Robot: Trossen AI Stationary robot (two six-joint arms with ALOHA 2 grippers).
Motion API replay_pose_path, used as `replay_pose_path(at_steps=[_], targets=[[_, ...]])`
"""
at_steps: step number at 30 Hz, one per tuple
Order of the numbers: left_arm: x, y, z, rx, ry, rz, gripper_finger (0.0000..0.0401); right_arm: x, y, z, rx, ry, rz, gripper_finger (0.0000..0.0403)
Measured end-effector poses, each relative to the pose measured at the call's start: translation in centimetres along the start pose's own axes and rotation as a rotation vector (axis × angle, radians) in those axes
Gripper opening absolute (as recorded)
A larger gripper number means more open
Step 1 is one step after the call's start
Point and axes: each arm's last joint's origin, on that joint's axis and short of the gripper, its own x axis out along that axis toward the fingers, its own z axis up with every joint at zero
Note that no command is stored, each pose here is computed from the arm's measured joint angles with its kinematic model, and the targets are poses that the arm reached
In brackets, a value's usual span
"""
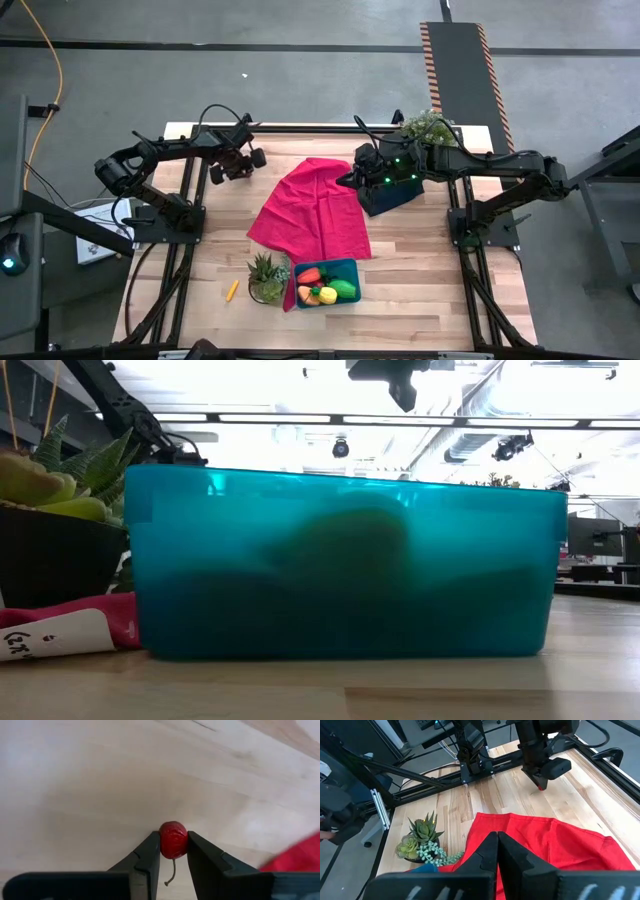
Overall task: Pick and placing Produce into tupperware
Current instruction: Put the red cherry into the blue bin
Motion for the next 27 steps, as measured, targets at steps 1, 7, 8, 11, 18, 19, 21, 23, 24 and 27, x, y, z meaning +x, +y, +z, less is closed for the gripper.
replay_pose_path(at_steps=[1, 7, 8, 11, 18, 19, 21, 23, 24, 27], targets=[[0.0, -0.1, 0.0, 0.008, 0.006, -0.014, 0.0079, 0.0, 0.0, 0.0, 0.0, 0.0, 0.0, 0.0002], [0.0, -0.8, 0.2, 0.044, 0.036, -0.114, 0.0079, 0.0, 0.0, 0.0, -0.005, 0.0, 0.0, 0.0002], [-0.1, -1.0, 0.2, 0.057, 0.043, -0.138, 0.0079, 0.0, 0.0, 0.0, -0.005, 0.0, 0.0, 0.0002], [-0.1, -1.4, 0.2, 0.082, 0.074, -0.209, 0.0079, 0.0, 0.0, 0.0, 0.001, 0.002, 0.006, 0.0002], [-0.5, -2.8, 0.5, 0.145, 0.127, -0.409, 0.0079, 0.0, 0.1, 0.0, 0.003, 0.01, 0.039, 0.0002], [-0.6, -3.0, 0.5, 0.154, 0.132, -0.439, 0.0079, 0.0, 0.1, 0.0, 0.003, 0.011, 0.042, 0.0002], [-0.8, -3.5, 0.6, 0.176, 0.138, -0.501, 0.0079, 0.0, 0.1, 0.0, 0.003, 0.012, 0.047, 0.0002], [-1.0, -4.0, 0.6, 0.204, 0.138, -0.557, 0.0079, 0.0, 0.1, 0.0, 0.003, 0.012, 0.047, 0.0002], [-1.1, -4.2, 0.7, 0.216, 0.133, -0.587, 0.0079, 0.0, 0.1, 0.0, 0.003, 0.013, 0.051, 0.0002], [-1.5, -5.0, 0.5, 0.255, 0.132, -0.668, 0.0079, 0.0, 0.2, 0.0, 0.008, 0.017, 0.067, 0.0002]])
